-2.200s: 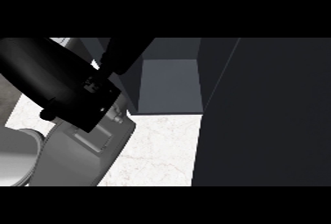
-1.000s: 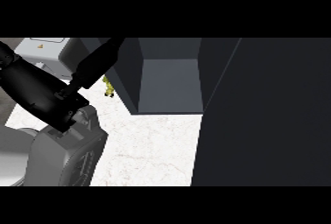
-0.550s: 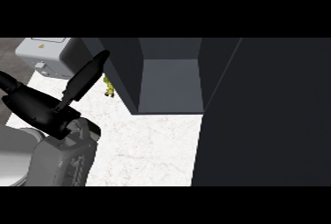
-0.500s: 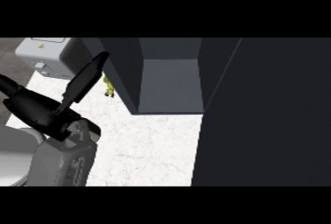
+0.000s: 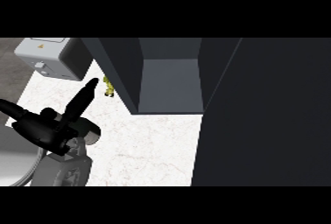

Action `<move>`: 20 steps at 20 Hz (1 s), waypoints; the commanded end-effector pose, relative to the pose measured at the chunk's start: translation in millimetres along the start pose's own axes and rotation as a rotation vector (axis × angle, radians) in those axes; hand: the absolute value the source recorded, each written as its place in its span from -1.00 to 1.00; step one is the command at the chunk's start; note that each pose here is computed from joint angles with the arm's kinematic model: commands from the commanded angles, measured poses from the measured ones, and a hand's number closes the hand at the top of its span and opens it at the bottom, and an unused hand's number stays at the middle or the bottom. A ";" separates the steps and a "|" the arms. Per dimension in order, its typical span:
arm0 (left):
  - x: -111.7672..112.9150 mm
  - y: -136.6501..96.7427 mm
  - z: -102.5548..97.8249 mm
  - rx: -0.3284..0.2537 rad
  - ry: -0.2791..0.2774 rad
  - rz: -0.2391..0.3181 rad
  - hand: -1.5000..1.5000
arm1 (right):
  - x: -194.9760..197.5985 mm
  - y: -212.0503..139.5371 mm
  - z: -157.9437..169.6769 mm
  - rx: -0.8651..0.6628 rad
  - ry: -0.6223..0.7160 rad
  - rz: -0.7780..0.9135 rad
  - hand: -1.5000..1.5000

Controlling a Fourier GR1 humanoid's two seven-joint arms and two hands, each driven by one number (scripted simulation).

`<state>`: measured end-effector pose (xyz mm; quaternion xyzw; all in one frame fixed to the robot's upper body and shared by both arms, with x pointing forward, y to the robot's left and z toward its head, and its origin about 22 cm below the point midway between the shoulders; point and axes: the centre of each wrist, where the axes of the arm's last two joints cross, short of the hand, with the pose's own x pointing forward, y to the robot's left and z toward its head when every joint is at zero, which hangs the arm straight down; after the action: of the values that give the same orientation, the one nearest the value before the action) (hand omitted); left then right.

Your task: Pick up the wine, place it into the cabinet and close the cabinet

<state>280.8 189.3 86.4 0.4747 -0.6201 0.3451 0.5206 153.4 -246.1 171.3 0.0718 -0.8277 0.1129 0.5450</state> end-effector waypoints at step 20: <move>-87.4 63.7 17.5 0.095 0.139 -0.025 -1.00 | 18.5 3.6 16.6 0.070 -0.027 -0.113 -1.00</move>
<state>227.3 208.9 8.9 0.4798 -0.5757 0.3724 0.5474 152.2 -246.8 164.6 0.1035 -0.8199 0.1099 0.5522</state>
